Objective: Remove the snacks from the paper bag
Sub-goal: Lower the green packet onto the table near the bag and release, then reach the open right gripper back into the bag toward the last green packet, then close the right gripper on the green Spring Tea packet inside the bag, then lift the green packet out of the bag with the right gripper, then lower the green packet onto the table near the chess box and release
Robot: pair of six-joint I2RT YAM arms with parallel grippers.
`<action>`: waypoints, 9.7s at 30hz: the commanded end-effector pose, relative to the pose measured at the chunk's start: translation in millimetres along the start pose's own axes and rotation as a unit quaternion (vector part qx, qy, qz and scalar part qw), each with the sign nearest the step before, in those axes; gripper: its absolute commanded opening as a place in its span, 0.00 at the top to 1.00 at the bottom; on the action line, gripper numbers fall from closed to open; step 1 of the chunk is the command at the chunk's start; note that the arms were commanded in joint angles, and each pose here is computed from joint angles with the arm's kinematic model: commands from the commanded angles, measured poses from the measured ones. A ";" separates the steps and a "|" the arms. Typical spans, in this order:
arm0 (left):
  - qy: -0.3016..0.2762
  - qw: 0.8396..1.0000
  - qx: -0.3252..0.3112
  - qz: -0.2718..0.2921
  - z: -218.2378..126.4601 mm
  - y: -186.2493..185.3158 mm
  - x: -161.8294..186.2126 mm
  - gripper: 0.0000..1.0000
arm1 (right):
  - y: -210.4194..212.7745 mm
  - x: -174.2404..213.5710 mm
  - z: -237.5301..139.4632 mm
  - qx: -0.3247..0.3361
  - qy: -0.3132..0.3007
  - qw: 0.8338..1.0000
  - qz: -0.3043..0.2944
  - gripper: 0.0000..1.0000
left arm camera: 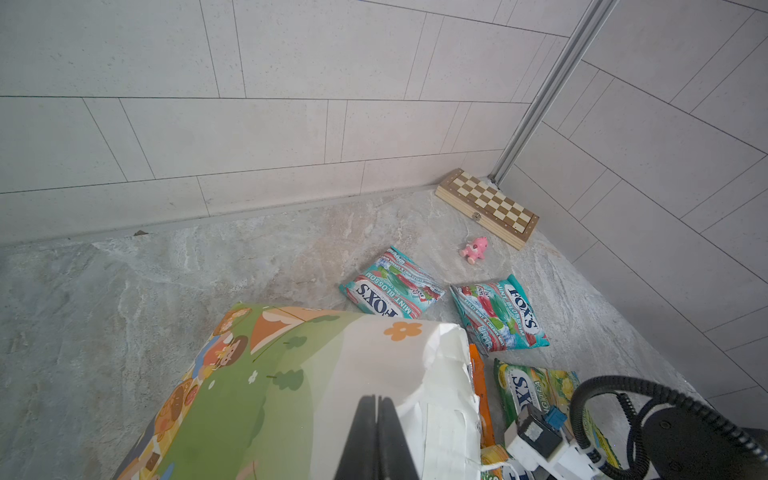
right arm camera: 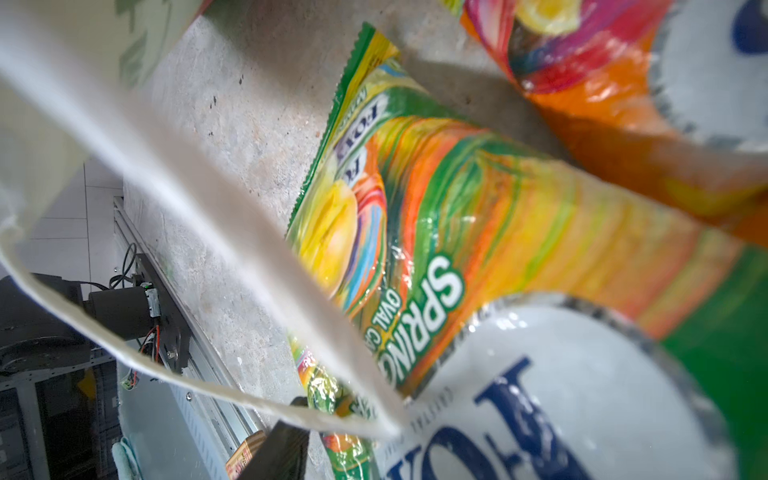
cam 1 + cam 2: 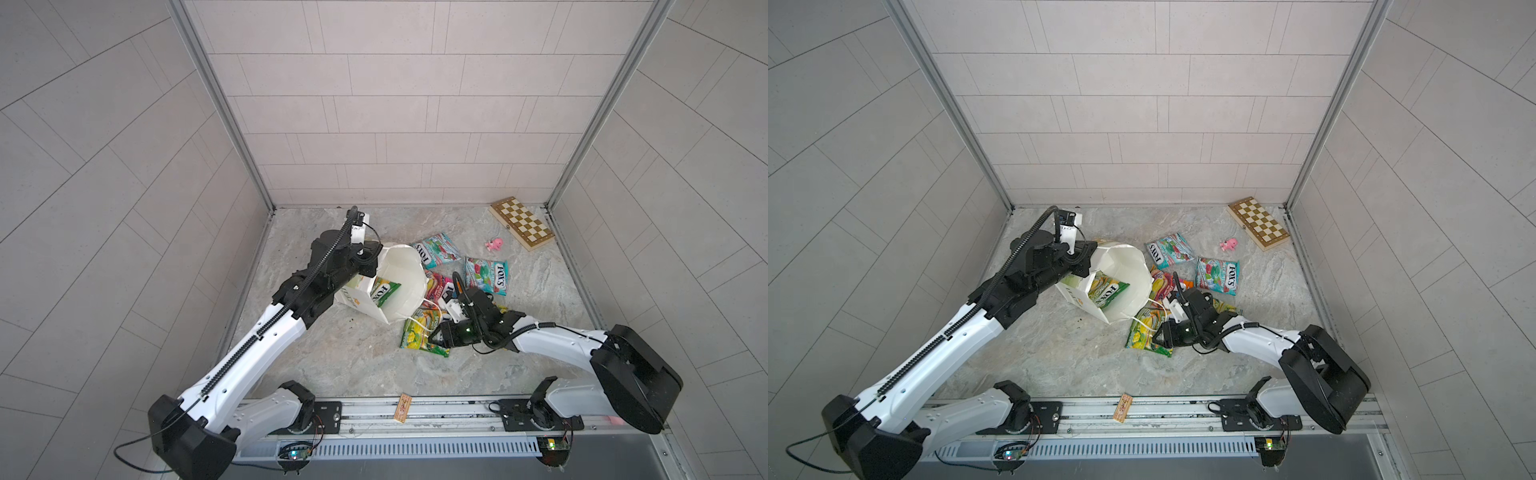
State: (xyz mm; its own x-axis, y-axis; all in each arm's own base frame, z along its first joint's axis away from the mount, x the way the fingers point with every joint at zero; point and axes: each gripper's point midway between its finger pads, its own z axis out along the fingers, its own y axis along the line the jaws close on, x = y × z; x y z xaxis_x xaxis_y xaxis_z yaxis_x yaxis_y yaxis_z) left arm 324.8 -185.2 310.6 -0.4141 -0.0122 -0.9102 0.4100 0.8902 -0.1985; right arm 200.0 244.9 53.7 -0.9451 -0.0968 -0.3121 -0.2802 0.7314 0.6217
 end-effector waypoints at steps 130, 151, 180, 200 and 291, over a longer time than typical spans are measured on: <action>-0.048 0.994 0.096 -0.036 -13.8 -32.1 -17.9 1.00 | 134.1 -174.8 124.0 -0.047 -0.193 0.971 0.134 1.00; -0.041 0.998 0.024 -0.030 -10.4 -7.8 -13.9 1.00 | 128.0 -155.8 33.7 -0.016 -0.218 0.975 0.050 1.00; -0.037 0.999 0.017 -0.029 -9.0 -5.5 -12.2 1.00 | 186.5 -150.3 -93.4 -0.064 -0.270 0.954 -0.118 1.00; -0.035 0.999 0.018 -0.030 -8.6 -5.7 -11.5 1.00 | 143.3 -144.8 -229.6 0.037 -0.361 0.922 -0.133 1.00; -0.037 0.998 0.039 -0.034 -10.4 -13.3 -13.8 1.00 | -218.6 -71.8 -252.1 0.259 -0.389 0.843 0.268 0.32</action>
State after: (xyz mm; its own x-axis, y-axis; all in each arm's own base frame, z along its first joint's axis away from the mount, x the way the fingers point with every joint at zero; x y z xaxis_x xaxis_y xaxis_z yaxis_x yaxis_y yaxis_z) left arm 319.7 -189.7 312.0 -0.4172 -0.0951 -0.9038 0.4173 0.8634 -0.2835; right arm 278.6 -100.5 118.2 -0.4186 0.6654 -0.6181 0.5471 0.7280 0.4132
